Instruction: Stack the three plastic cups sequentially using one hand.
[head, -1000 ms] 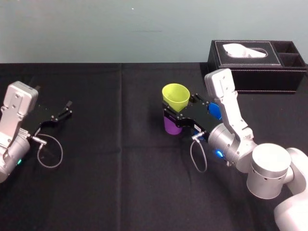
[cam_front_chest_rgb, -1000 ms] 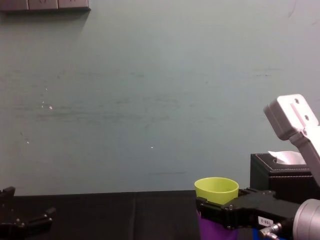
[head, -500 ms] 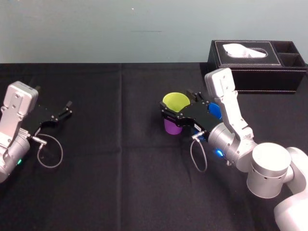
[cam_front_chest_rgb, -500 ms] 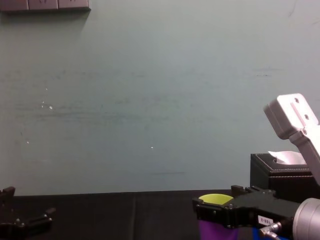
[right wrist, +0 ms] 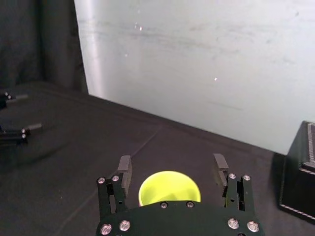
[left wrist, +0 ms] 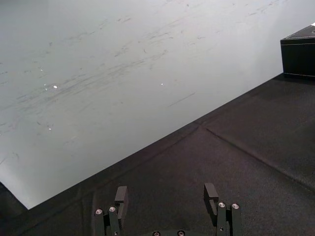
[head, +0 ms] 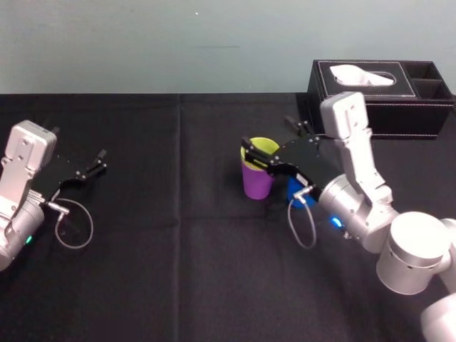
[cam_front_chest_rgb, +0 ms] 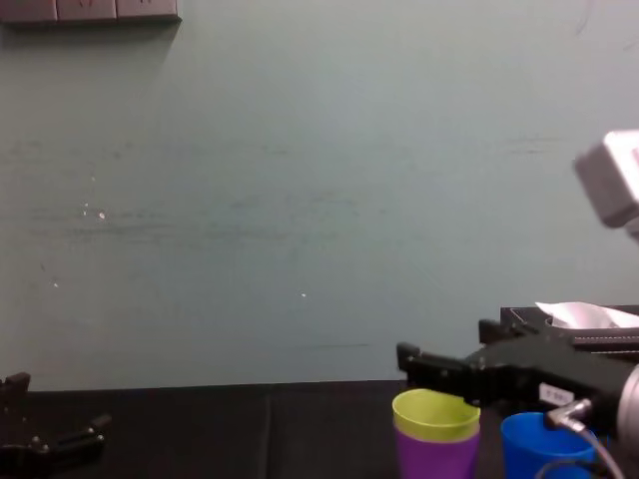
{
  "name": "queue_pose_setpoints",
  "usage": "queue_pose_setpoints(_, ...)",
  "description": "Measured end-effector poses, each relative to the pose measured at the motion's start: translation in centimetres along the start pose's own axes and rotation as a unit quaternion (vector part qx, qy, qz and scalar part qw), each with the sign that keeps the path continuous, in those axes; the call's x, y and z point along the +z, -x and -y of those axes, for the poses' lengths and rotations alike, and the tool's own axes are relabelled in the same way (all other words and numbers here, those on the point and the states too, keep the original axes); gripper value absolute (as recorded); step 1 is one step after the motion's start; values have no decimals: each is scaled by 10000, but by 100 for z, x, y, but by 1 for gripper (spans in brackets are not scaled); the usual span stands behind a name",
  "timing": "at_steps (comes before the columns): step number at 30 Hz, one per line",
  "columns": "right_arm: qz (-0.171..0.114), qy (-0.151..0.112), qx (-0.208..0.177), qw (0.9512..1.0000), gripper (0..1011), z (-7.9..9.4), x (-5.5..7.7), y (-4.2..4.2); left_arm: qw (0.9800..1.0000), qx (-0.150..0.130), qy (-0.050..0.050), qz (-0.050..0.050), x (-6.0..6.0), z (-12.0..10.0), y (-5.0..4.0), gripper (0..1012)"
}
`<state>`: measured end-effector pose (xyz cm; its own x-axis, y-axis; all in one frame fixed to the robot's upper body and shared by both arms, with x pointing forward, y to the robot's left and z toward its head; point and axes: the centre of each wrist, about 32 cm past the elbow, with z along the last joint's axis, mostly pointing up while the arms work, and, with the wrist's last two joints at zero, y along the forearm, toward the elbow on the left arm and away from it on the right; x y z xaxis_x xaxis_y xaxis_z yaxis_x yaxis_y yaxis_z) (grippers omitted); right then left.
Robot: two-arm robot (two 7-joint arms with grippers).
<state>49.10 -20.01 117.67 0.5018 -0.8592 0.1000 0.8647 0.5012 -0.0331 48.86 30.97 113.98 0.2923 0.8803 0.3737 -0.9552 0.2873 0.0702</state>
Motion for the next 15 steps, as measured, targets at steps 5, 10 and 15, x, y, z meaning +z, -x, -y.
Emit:
queue_pose_setpoints(5, -109, -58, -47, 9999, 1004, 148, 64, -111, 10000, 0, 0, 0, 0, 0, 0, 1012)
queue_pose_setpoints(10, -211, -40, -117, 9997, 1004, 398, 32, -293, 10000, 0, 0, 0, 0, 0, 0, 1011)
queue_pose_setpoints(15, -183, 88, -77, 9998, 1004, 648, -80, -452, 10000, 0, 0, 0, 0, 0, 0, 1011)
